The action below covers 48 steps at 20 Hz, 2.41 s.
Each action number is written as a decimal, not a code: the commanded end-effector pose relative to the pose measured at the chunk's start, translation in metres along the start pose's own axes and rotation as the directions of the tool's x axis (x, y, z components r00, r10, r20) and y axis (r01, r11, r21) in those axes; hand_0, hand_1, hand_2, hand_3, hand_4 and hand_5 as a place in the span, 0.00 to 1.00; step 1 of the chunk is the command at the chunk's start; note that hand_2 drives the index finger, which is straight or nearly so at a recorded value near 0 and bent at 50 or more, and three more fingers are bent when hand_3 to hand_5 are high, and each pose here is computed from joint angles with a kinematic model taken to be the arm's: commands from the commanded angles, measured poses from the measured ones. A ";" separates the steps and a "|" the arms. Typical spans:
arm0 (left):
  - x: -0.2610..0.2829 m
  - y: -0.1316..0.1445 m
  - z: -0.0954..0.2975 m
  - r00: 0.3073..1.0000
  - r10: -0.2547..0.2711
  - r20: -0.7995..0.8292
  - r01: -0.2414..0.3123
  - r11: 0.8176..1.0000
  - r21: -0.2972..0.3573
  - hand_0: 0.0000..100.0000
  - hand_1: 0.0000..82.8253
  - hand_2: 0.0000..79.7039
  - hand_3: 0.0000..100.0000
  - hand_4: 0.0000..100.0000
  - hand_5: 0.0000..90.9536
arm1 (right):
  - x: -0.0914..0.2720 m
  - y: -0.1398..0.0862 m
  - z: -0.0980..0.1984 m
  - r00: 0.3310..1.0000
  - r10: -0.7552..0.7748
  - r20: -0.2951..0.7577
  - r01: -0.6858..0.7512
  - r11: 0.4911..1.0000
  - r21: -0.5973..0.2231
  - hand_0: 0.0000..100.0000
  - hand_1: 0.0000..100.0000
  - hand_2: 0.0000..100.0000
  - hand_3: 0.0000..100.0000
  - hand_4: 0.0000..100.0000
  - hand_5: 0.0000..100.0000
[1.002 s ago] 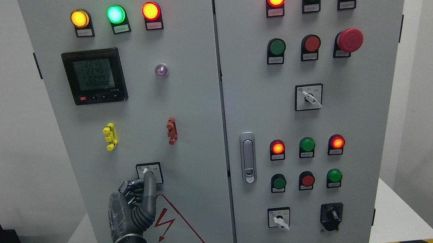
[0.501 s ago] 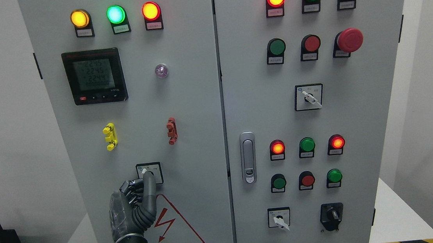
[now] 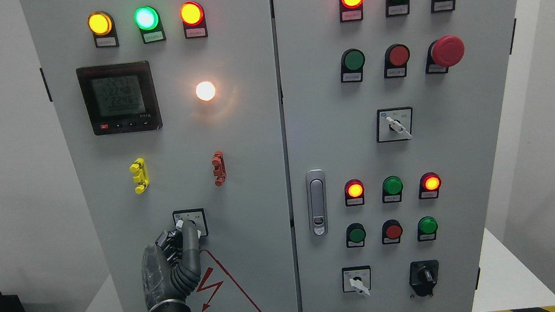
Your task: Turn on light switch 1
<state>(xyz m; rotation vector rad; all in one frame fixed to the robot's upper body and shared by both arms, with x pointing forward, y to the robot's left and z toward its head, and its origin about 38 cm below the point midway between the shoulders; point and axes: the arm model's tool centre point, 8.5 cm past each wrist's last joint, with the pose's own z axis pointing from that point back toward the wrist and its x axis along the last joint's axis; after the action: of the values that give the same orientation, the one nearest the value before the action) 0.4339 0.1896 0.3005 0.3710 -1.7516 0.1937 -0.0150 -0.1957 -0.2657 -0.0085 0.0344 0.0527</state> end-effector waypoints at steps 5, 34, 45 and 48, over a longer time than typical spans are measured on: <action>0.000 0.000 0.000 1.000 0.001 0.003 -0.001 1.000 0.002 0.63 0.25 0.71 0.75 0.84 0.90 | 0.000 0.000 0.000 1.000 -0.018 -0.001 0.018 1.000 0.002 0.12 0.39 0.00 0.00 0.00 0.00; -0.003 0.001 0.004 1.000 0.004 0.005 -0.004 1.000 -0.001 0.41 0.24 0.71 0.74 0.83 0.89 | 0.000 0.000 0.000 1.000 -0.017 -0.001 0.017 1.000 0.002 0.12 0.39 0.00 0.00 0.00 0.00; -0.022 0.009 0.012 1.000 -0.006 -0.021 0.006 1.000 0.004 0.40 0.27 0.71 0.74 0.83 0.89 | 0.000 0.000 0.000 1.000 -0.018 -0.001 0.018 1.000 0.002 0.12 0.39 0.00 0.00 0.00 0.00; -0.032 0.013 0.020 1.000 0.006 0.022 -0.006 1.000 -0.017 0.36 0.27 0.71 0.74 0.83 0.89 | 0.000 0.000 0.000 1.000 -0.017 -0.001 0.017 1.000 0.002 0.12 0.39 0.00 0.00 0.00 0.00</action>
<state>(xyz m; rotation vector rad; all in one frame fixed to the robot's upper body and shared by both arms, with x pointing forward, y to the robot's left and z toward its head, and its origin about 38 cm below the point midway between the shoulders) 0.4247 0.1929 0.2815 0.3591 -1.7638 0.1875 -0.0150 -0.1957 -0.2657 -0.0085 0.0344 0.0527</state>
